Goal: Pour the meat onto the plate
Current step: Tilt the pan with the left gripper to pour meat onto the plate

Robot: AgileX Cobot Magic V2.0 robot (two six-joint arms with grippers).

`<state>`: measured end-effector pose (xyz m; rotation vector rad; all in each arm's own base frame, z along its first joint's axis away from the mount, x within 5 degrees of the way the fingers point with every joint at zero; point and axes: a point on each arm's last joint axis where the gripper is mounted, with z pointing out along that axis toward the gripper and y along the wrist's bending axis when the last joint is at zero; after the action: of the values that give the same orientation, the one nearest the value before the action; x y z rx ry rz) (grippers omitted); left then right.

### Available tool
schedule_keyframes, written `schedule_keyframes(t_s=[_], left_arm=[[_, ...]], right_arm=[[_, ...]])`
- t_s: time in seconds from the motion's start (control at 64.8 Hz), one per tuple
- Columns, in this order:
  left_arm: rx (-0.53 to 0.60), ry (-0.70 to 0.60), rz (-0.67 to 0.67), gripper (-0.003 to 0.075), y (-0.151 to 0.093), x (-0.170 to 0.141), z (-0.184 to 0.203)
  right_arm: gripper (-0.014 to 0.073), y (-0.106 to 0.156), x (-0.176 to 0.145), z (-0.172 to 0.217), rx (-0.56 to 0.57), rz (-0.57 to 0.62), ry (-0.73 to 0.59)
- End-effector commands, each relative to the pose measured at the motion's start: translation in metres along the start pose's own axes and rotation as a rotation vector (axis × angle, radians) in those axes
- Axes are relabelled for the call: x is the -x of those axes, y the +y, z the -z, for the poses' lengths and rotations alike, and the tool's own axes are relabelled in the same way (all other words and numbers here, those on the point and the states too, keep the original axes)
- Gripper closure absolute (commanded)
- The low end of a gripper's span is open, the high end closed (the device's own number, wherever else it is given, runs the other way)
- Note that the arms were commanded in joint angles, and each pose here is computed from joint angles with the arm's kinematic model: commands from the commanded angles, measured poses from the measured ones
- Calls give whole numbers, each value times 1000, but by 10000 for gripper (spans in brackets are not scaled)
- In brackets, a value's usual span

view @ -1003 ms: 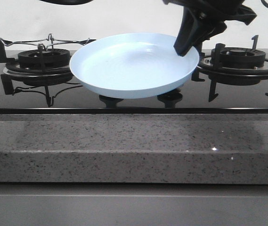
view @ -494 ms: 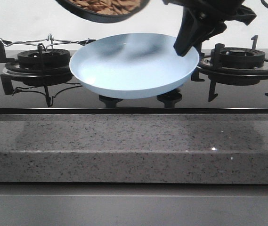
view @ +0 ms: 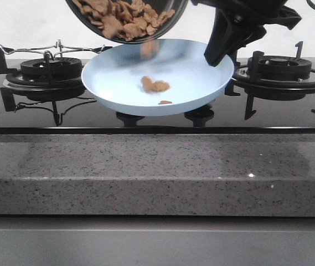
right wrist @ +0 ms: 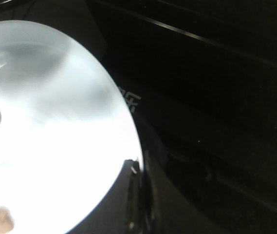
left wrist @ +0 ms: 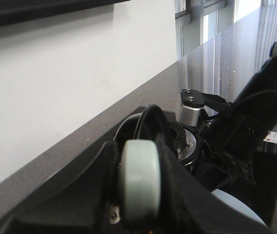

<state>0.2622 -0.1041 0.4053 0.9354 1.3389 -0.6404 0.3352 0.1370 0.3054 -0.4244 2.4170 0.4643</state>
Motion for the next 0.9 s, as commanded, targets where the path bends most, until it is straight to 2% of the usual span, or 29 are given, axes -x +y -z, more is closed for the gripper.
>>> schedule_keyframes(t_s=[0.0, 0.154, 0.633, 0.772, 0.88], left_arm=[[-4, -134, -89, 741, -10, 32, 7], [-9, -143, -138, 741, -13, 34, 8], [-20, -148, -142, 741, -14, 35, 8], [-96, -184, -283, 741, -22, 37, 9], [-94, -187, -283, 741, -22, 37, 9]], right_arm=[[656, 6, 13, 20, 11, 6, -101], [656, 6, 13, 20, 11, 6, -101], [656, 6, 13, 20, 11, 5, -101], [656, 6, 13, 20, 11, 5, -101], [656, 6, 13, 20, 11, 5, -101]])
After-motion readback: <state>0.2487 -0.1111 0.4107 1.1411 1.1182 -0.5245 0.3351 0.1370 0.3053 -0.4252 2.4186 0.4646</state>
